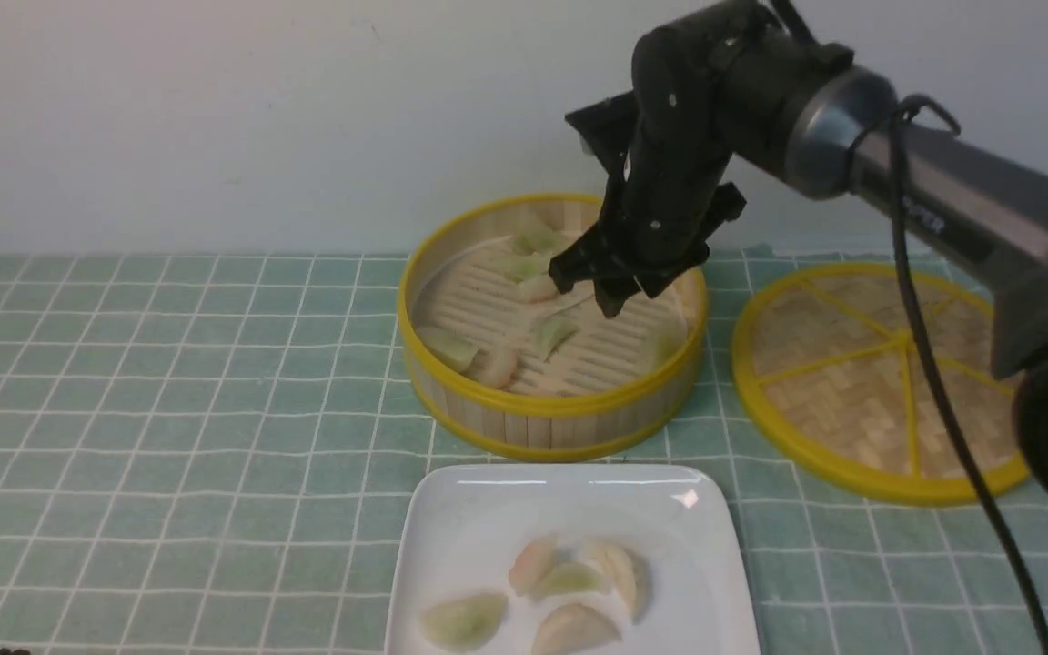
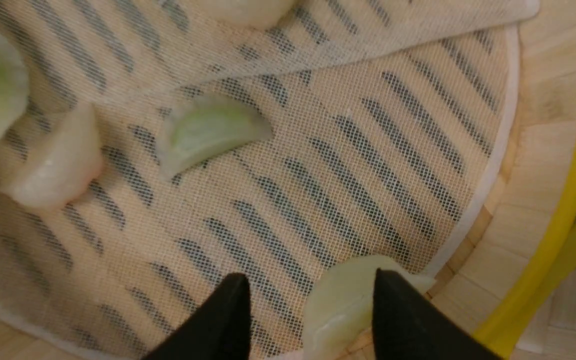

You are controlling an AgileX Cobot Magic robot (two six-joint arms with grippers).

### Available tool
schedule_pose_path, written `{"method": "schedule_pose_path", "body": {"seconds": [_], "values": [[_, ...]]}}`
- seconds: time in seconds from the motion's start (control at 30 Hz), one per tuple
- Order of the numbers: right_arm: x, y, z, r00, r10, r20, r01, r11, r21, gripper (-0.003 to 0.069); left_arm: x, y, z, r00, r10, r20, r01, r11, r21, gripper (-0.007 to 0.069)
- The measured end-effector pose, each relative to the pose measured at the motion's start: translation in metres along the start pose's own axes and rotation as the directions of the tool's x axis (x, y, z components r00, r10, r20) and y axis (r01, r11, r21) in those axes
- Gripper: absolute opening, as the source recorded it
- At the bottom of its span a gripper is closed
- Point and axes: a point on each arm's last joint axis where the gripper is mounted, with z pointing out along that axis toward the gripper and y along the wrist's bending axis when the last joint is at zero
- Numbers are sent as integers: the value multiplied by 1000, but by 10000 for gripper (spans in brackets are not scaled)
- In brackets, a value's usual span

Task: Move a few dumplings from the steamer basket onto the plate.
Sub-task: Use the right arm to grab a dumpling from inside the steamer

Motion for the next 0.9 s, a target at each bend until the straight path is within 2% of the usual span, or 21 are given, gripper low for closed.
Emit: {"method": "schedule_pose_path", "body": {"seconds": [0.03, 0.17, 0.3, 0.5, 0.57, 0.63, 0.67, 0.7, 0.73, 0.9], "values": [[1, -1, 10, 1000, 9, -17, -9, 1000, 24, 405, 0, 0, 0, 1000, 0, 0, 0, 1000, 0, -6], [3, -5, 28, 998, 51, -38, -48, 995, 82, 496, 0, 0, 0, 1000, 0, 0, 0, 1000, 0, -6], [5, -6, 41, 995, 80, -51, -74, 991, 108, 524, 0, 0, 0, 1000, 0, 0, 0, 1000, 0, -6], [7, -7, 59, 987, 141, -72, -138, 990, 42, 526, 0, 0, 0, 1000, 0, 0, 0, 1000, 0, -6], [8, -5, 63, 987, 137, -82, -136, 991, 17, 476, 0, 0, 0, 1000, 0, 0, 0, 1000, 0, -6], [6, -6, 61, 990, 112, -80, -112, 994, 14, 359, 0, 0, 0, 1000, 0, 0, 0, 1000, 0, -6], [6, -6, 61, 991, 109, -82, -108, 994, 14, 326, 0, 0, 0, 1000, 0, 0, 0, 1000, 0, -6], [4, -5, 57, 993, 95, -72, -95, 995, 9, 228, 0, 0, 0, 1000, 0, 0, 0, 1000, 0, -6], [1, -5, 54, 994, 87, -59, -87, 996, 3, 209, 0, 0, 0, 1000, 0, 0, 0, 1000, 0, -6], [-14, -5, 6, 994, 94, 52, -92, 995, -43, 227, 0, 0, 0, 1000, 0, 0, 0, 1000, 0, -6]]}}
